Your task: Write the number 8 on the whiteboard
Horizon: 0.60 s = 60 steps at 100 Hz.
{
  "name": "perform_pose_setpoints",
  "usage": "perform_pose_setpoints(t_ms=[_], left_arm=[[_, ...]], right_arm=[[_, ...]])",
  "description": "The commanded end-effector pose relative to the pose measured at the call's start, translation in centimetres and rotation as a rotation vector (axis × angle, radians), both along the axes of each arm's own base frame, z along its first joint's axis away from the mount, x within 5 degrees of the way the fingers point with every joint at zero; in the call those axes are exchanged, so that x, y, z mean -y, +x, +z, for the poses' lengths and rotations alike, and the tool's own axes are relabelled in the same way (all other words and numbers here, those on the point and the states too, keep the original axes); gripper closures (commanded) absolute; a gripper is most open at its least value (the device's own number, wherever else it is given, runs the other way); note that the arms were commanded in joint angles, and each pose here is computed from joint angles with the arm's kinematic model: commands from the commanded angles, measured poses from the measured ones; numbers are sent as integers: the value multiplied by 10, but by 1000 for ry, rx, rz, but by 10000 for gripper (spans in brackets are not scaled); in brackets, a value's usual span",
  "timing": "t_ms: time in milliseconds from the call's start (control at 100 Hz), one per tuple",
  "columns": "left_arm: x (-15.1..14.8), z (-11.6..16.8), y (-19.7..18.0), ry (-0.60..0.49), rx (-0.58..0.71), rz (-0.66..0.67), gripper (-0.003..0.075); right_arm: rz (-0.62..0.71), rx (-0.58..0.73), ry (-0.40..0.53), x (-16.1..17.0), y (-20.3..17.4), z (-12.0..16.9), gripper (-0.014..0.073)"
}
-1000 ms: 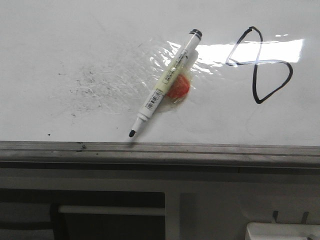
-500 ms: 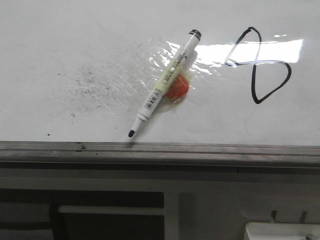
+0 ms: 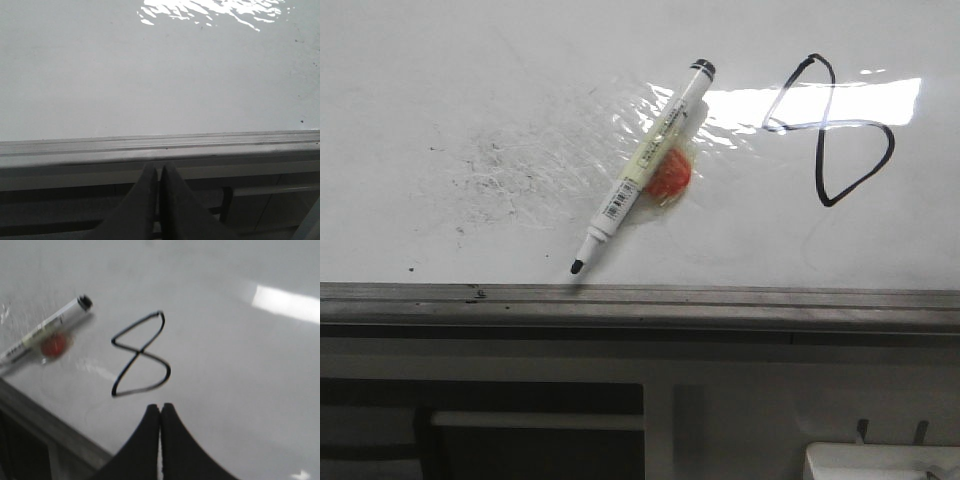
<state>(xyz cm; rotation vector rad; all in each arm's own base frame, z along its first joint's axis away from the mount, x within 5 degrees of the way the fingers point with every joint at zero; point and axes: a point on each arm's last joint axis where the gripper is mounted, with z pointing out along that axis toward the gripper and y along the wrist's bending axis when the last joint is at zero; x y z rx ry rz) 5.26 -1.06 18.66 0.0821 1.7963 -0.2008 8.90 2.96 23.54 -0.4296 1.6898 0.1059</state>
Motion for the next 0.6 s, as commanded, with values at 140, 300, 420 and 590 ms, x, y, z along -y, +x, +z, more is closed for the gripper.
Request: perform_pose_setpoints(t_ms=[140,300,420,590], left_arm=[[0,-6,1,-21,43,7,741],[0,-6,1,-21,43,7,741],[0,-6,1,-23,43,6,741],[0,-6,1,-23,43,6,741]], right_arm=[[-173,-8,36,16,-4,-27,659],[-225,22,-2,22,-13,-42,659],[-242,10,-124,26,-19,-48,659],[-250,-26,-185,28,-29,-55,659]])
